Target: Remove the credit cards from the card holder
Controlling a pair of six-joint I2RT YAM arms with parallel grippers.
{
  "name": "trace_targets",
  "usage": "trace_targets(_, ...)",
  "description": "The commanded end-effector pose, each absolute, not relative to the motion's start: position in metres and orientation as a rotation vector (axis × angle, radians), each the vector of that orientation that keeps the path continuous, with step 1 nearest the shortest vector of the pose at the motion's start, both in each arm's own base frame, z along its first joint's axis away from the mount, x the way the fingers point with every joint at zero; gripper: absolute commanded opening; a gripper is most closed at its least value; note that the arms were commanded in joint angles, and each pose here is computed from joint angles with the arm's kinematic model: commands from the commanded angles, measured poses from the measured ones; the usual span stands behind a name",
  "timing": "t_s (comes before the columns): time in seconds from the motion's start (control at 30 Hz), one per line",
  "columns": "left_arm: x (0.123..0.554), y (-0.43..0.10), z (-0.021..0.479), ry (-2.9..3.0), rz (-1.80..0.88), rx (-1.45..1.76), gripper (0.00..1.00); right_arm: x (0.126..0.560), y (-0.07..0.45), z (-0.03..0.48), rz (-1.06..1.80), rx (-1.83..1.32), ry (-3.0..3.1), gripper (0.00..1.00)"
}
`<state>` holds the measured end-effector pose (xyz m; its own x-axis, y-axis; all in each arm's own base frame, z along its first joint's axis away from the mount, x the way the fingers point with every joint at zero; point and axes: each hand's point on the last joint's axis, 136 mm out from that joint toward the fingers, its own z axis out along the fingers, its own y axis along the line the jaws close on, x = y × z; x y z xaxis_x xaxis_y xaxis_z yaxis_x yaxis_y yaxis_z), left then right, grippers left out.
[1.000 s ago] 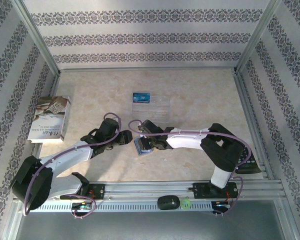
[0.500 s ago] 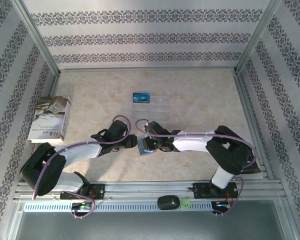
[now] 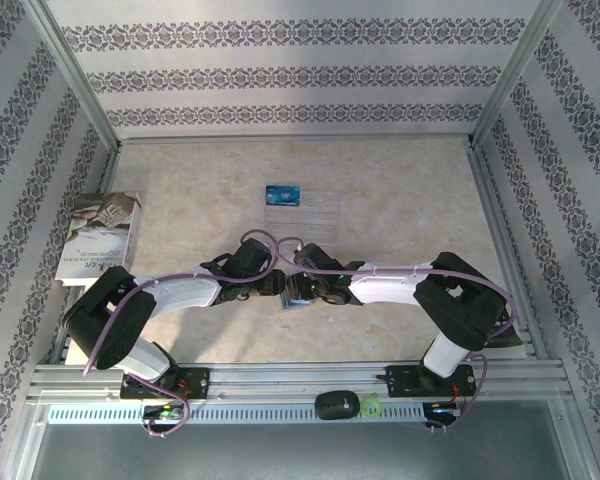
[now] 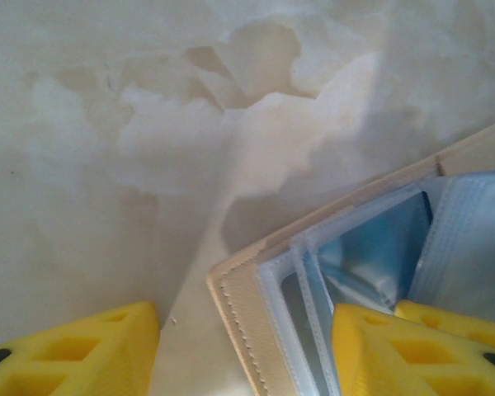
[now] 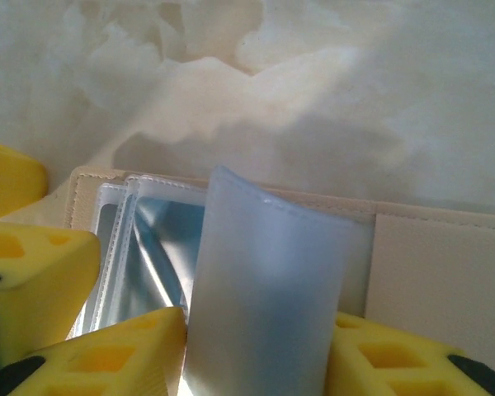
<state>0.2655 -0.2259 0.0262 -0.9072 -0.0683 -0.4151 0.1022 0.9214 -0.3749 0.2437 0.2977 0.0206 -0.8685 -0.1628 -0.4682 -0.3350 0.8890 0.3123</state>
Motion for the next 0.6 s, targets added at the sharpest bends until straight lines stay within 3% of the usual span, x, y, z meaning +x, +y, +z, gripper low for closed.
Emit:
trace_targets(0.0, 0.258, -0.226, 0.017, 2.691, -0.497, 0.071, 0.57, 0.237, 0.288, 0.016, 0.516, -0.351, 2.645, 0.50)
trace_targets(0.23, 0.253, -0.223, 0.009, 2.712, -0.486, 0.073, 0.57, 0.239, 0.284, 0.020, 0.507, -0.326, 2.626, 0.57)
trace_targets(0.57, 0.253, -0.223, 0.005, 2.716, -0.488, 0.067, 0.55, 0.240, 0.252, 0.020, 0.334, -0.238, 2.638, 0.58)
